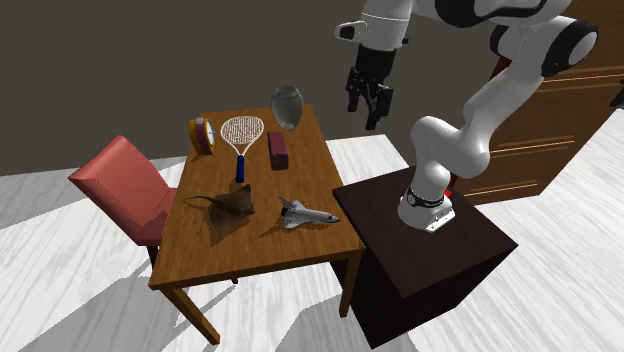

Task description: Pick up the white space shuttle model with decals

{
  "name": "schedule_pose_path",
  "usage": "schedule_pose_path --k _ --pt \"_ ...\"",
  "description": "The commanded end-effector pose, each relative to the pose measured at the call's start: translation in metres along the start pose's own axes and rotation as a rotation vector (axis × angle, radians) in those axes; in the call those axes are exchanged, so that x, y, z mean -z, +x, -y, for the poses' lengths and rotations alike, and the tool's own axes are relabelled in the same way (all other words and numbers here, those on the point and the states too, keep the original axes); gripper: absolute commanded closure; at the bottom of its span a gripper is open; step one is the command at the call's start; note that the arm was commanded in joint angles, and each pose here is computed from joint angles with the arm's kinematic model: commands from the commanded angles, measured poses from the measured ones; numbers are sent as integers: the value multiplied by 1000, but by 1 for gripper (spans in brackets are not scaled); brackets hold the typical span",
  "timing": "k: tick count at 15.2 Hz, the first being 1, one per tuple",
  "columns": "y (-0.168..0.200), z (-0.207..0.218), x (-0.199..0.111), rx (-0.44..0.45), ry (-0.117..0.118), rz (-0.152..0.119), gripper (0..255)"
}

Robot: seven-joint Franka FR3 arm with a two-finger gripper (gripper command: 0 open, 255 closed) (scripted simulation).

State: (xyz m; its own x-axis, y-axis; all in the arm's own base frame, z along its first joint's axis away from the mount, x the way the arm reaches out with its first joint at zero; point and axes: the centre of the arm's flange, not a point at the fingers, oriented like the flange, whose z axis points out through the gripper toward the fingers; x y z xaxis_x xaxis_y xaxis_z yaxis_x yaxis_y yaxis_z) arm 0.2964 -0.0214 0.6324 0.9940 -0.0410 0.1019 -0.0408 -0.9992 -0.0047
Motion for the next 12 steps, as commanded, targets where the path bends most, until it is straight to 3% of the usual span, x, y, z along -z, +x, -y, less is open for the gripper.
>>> schedule_pose_path --k 1,12 --pt "0 0 0 0 0 0 0" --pt "34 -51 -135 -161 26 38 0"
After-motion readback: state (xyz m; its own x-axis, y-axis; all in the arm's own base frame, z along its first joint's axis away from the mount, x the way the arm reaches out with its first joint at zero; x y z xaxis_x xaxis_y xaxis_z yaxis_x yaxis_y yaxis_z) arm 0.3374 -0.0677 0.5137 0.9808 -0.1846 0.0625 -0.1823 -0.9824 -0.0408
